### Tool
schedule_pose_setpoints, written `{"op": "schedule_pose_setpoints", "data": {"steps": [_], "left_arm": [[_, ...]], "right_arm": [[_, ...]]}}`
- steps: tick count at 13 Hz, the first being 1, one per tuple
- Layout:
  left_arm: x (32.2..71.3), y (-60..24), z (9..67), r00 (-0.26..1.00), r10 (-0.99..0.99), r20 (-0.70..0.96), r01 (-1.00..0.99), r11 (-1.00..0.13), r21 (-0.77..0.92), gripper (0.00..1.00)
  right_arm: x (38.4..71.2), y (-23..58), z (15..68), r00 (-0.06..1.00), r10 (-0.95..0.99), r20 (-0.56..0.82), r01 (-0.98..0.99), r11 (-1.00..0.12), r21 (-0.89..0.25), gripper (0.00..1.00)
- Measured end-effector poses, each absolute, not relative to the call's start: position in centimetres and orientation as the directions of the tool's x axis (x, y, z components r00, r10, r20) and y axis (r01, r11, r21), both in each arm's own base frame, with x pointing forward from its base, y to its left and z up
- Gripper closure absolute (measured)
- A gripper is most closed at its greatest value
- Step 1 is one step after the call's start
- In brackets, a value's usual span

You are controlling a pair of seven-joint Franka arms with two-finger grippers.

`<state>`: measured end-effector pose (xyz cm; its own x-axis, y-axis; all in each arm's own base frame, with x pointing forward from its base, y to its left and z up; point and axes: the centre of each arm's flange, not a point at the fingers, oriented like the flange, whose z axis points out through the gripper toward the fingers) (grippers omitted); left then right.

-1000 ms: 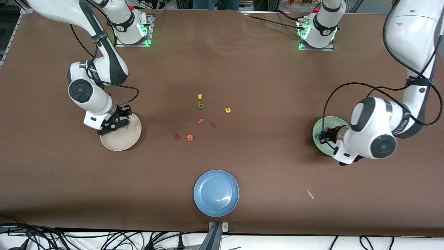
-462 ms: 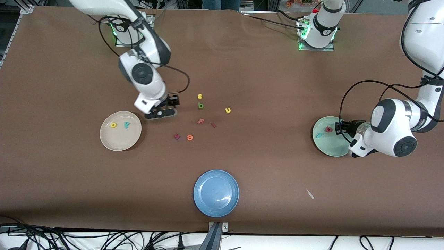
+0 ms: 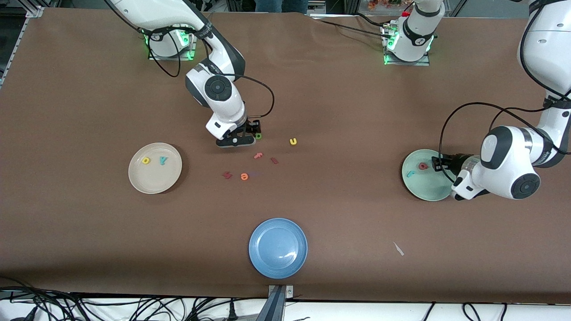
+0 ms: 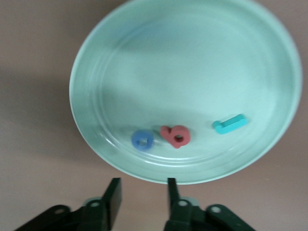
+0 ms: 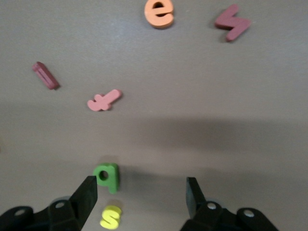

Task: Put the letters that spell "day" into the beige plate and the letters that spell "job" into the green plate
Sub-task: 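Grasp the green b with the right gripper while the left gripper releases o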

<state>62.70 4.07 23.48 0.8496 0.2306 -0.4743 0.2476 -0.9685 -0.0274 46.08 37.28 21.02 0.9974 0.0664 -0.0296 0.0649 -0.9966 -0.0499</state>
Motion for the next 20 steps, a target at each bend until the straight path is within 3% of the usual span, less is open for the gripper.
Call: {"op": "schedule_pose_setpoints", "data": {"steps": [4, 5, 11, 17, 18, 20], "left_arm": [[65.4, 2.0, 32.4, 0.922, 0.21, -0.324, 0.223, -0.975, 0.002, 0.06], [65.9, 1.0, 35.0, 0.939, 0.197, -0.282, 0.209, -0.978, 0.012, 0.0], [67.1, -2.1, 46.5, 0.981, 0.163, -0.109, 0.166, -0.986, 0.019, 0.0], [67.1, -5.2, 47.7, 0.992, 0.087, -0.09, 0.085, -0.996, -0.024, 0.0], [67.1, -5.9, 47.9, 0.993, 0.076, -0.086, 0.075, -0.997, -0.023, 0.0], [67.1, -6.7, 48.2, 0.995, 0.064, -0.078, 0.062, -0.998, -0.028, 0.0]], "right_arm": [[44.9, 40.4, 19.4, 0.999, 0.046, -0.018, 0.046, -0.998, -0.047, 0.17], [44.8, 40.6, 19.2, 0.999, 0.047, -0.018, 0.047, -0.998, -0.044, 0.17], [44.4, 41.0, 18.1, 0.996, 0.095, -0.002, 0.095, -0.995, -0.031, 0.17], [44.1, 41.2, 17.1, 0.996, 0.09, -0.006, 0.09, -0.995, -0.043, 0.2], [44.1, 41.2, 17.0, 0.996, 0.09, -0.006, 0.09, -0.995, -0.044, 0.26], [44.2, 41.1, 17.2, 0.996, 0.088, -0.001, 0.087, -0.995, -0.043, 0.48]]}}
